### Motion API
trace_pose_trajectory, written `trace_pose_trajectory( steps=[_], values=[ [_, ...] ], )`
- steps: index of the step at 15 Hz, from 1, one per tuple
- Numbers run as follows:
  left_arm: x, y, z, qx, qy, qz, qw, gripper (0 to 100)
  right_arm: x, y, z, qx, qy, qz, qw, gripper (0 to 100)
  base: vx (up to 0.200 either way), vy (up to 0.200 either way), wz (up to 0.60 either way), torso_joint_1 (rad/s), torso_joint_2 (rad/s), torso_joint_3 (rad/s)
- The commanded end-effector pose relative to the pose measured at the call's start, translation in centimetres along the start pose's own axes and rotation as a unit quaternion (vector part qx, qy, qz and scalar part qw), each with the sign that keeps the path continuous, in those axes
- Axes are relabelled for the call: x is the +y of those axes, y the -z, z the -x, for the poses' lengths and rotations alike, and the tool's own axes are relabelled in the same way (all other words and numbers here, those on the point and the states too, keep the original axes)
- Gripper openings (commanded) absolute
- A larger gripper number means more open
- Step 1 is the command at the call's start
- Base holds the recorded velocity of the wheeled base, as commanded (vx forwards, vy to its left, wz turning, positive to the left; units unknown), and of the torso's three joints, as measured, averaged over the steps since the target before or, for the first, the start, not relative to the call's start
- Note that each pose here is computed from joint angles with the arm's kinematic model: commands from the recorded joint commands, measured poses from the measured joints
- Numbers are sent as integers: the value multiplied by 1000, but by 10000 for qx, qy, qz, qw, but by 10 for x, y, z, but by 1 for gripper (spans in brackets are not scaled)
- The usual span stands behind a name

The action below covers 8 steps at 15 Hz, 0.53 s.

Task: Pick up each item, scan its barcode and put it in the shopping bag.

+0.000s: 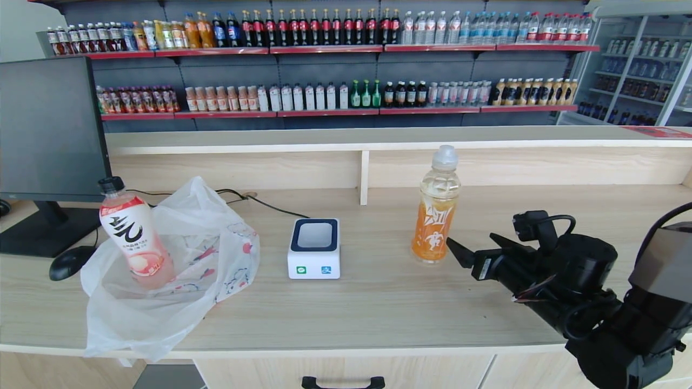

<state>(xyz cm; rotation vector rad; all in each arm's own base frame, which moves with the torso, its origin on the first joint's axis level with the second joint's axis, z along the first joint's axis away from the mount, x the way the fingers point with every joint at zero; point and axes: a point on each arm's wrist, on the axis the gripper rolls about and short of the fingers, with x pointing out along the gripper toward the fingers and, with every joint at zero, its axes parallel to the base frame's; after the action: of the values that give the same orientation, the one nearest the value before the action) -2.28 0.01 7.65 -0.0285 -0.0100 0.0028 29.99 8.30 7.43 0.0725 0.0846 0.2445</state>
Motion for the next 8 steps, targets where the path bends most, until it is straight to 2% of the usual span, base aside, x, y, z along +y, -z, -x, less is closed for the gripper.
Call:
trace_pose_trajectory(
  steps=[1, 8],
  values=[
    [0, 0, 0, -4, -8, 3, 10000, 100, 3, 2, -1, 28, -39, 2, 10000, 100, 0, 0, 0, 0, 0, 0],
    [0, 0, 0, -4, 0, 3, 10000, 100, 10, 4, 0, 61, -159, 13, 9999, 100, 0, 0, 0, 0, 0, 0]
  ],
)
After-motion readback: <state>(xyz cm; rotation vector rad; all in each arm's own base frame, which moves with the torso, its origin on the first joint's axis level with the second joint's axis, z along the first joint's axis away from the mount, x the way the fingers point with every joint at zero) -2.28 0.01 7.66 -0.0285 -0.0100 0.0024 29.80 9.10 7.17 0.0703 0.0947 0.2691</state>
